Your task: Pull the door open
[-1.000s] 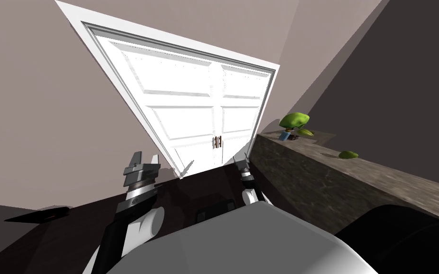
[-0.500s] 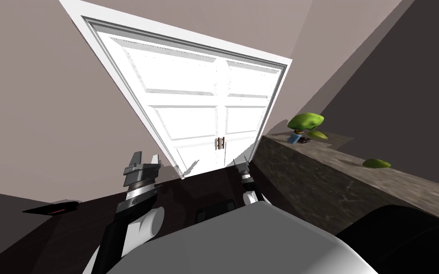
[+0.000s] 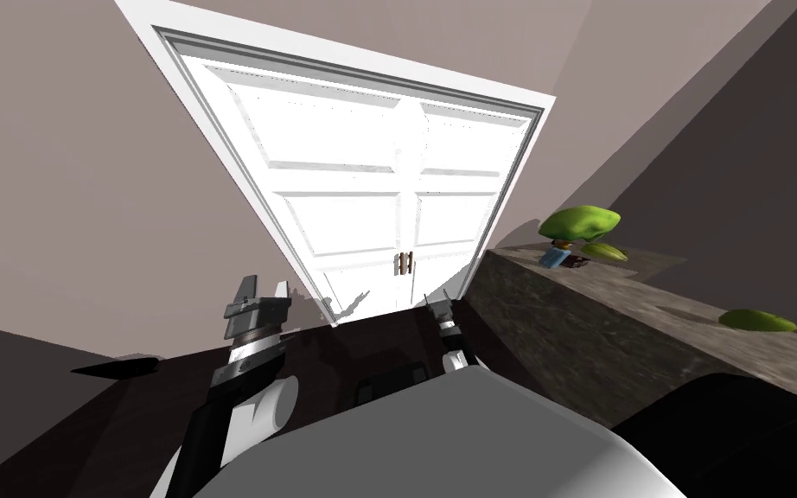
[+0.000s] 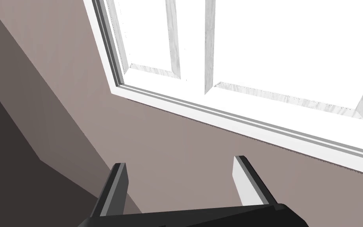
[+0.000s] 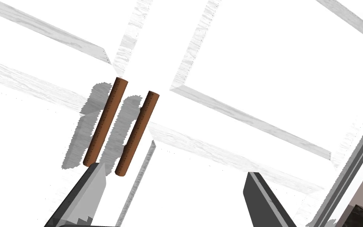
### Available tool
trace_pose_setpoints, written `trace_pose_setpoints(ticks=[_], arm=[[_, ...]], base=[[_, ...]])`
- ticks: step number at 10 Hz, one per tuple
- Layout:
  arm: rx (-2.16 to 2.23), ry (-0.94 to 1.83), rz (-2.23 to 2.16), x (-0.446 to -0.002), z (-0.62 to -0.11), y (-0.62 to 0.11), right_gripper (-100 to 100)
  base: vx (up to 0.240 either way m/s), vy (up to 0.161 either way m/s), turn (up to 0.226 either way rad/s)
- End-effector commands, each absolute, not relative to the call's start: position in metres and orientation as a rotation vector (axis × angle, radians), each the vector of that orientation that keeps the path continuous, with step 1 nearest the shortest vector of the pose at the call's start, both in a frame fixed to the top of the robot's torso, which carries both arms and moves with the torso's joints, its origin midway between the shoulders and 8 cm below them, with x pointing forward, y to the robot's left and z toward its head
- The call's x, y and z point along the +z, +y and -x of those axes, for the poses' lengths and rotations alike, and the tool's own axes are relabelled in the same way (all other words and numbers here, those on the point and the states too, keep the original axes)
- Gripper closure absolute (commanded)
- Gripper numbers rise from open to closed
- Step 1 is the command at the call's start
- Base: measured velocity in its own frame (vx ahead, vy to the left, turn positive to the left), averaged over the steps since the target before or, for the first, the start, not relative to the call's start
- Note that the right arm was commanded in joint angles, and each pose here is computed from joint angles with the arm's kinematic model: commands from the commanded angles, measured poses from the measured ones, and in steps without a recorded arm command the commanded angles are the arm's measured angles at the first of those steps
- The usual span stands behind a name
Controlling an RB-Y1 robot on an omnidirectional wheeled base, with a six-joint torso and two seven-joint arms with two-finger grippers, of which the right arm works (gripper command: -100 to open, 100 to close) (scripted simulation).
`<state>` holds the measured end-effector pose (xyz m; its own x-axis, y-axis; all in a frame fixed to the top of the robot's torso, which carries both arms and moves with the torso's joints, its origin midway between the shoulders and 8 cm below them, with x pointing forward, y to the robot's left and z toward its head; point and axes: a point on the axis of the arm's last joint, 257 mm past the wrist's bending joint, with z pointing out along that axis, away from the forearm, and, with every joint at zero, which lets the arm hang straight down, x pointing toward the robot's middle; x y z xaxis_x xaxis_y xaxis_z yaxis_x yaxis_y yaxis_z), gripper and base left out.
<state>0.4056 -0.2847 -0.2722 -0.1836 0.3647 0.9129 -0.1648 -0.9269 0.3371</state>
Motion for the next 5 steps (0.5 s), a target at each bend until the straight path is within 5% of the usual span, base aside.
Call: trace_pose_setpoints(ticks=[1, 5], arm=[[2.176, 0.198, -1.791, -0.285, -0.404, -0.288, -100], [2.177, 0.143, -1.868, -0.308, -0.401, -0.296, -100]], base=[[0.108, 0.016, 0.079], [0.081, 0.002, 0.057]])
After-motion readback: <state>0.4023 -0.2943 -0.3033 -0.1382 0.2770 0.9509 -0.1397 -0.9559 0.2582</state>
